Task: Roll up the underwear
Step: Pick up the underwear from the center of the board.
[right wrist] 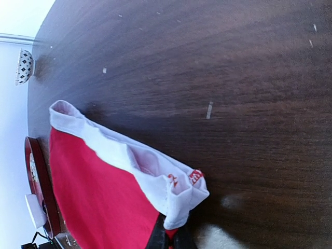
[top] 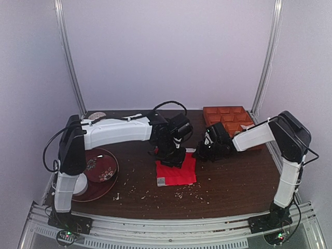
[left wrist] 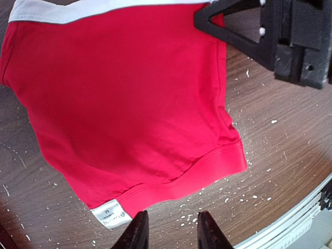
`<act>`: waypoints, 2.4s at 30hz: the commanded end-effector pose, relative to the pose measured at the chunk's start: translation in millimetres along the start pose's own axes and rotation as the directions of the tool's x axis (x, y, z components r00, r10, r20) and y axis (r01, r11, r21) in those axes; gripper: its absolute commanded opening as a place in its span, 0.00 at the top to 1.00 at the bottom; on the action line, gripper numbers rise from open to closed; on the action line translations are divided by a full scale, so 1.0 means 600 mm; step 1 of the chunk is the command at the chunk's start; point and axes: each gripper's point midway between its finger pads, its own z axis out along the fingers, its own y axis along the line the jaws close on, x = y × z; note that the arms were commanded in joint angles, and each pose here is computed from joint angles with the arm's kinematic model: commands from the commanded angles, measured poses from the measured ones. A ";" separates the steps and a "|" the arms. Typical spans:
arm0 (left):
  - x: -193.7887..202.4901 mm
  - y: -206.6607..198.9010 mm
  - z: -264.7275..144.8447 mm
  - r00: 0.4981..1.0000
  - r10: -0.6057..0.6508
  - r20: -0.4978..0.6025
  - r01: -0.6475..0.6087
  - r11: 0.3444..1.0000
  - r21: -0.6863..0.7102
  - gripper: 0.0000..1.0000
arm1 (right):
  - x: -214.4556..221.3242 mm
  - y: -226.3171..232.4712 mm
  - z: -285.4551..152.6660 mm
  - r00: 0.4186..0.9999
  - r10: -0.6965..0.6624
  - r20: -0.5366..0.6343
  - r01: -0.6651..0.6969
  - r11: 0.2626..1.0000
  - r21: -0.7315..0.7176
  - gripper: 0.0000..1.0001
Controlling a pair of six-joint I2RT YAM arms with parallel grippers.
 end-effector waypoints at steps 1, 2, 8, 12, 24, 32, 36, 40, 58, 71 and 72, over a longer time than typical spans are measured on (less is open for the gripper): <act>-0.009 -0.016 0.002 1.000 0.013 0.028 -0.014 1.000 0.020 0.68 | -0.029 0.039 -0.033 0.999 -0.032 0.035 0.032 0.999 -0.019 1.00; -0.009 -0.019 0.002 0.999 0.018 0.030 -0.018 1.000 0.024 0.68 | -0.029 0.046 -0.035 0.999 -0.037 0.034 0.038 0.999 -0.025 1.00; -0.012 -0.033 0.008 0.998 0.043 0.049 -0.044 0.999 0.028 0.67 | -0.031 0.057 -0.034 0.999 -0.040 0.024 0.041 0.999 -0.029 1.00; -0.014 -0.028 0.021 0.998 0.020 0.061 -0.020 1.000 -0.006 0.67 | -0.025 0.062 -0.031 0.999 -0.046 0.013 0.046 0.998 -0.029 1.00; -0.014 -0.060 0.045 0.990 -0.070 0.119 0.069 0.998 0.014 0.64 | -0.014 0.057 -0.026 0.998 -0.057 -0.013 0.057 0.998 -0.020 1.00; 0.031 -0.012 0.092 0.982 -0.176 0.060 0.181 0.980 -0.081 0.68 | -0.011 0.060 -0.034 0.998 -0.061 -0.013 0.060 0.998 -0.033 1.00; 0.049 0.031 0.106 0.972 -0.226 0.060 0.232 0.960 -0.158 0.68 | -0.010 0.062 -0.038 0.998 -0.057 -0.008 0.057 0.997 -0.042 1.00; 0.066 0.076 0.111 0.969 -0.245 0.040 0.247 0.938 -0.242 0.68 | -0.001 0.058 -0.042 0.999 -0.049 -0.009 0.049 0.998 -0.044 1.00; 0.108 0.157 0.026 0.998 -0.053 0.017 0.056 0.928 -0.368 0.64 | 0.093 0.081 -0.029 1.000 -0.031 -0.003 0.031 0.999 0.027 1.00; 0.102 0.040 -0.003 0.982 0.174 0.079 -0.139 0.935 -0.326 0.52 | 0.088 0.086 -0.018 0.999 -0.039 -0.006 0.040 0.999 0.034 1.00; 0.105 0.032 -0.002 0.977 0.198 0.080 -0.163 0.932 -0.324 0.51 | 0.088 0.086 -0.016 0.999 -0.041 -0.007 0.041 0.999 0.032 1.00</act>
